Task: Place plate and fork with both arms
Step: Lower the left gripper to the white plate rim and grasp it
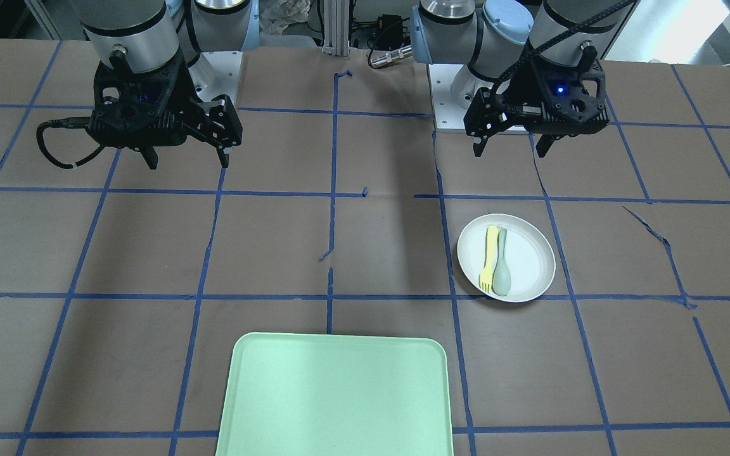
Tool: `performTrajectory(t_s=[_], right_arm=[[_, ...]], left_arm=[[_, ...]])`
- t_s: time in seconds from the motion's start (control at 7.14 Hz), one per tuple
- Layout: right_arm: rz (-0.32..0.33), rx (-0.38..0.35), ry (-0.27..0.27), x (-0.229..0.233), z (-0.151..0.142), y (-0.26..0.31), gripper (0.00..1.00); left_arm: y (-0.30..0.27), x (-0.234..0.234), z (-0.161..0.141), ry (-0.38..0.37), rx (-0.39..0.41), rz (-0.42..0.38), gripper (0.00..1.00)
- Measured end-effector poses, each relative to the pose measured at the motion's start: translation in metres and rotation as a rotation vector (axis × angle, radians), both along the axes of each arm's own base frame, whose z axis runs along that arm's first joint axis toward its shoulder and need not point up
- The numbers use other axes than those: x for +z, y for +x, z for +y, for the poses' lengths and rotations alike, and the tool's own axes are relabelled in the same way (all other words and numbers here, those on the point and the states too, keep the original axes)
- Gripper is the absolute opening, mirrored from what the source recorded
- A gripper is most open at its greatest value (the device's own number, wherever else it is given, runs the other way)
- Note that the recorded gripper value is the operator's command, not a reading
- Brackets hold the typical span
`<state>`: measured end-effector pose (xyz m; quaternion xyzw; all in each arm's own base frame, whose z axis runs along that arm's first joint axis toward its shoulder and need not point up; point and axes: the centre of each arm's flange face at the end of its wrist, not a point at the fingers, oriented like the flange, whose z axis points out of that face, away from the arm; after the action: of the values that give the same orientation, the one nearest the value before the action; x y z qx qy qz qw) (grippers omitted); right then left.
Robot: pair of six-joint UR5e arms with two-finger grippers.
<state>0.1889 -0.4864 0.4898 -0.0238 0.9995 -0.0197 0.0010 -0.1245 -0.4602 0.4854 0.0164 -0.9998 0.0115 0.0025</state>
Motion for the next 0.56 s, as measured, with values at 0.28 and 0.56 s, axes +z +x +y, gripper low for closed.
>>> performTrajectory(t_s=[0.28,0.56], right_arm=[[0.0,0.0,0.002,-0.002,0.0,0.0,1.0],[-0.001,0.0,0.003,-0.004,-0.001,0.0,1.0]], left_arm=[[0.021,-0.029,-0.009,0.035,-0.048,-0.002,0.96],[0.099,-0.115,-0.016,0.021,-0.129,-0.003,0.95]])
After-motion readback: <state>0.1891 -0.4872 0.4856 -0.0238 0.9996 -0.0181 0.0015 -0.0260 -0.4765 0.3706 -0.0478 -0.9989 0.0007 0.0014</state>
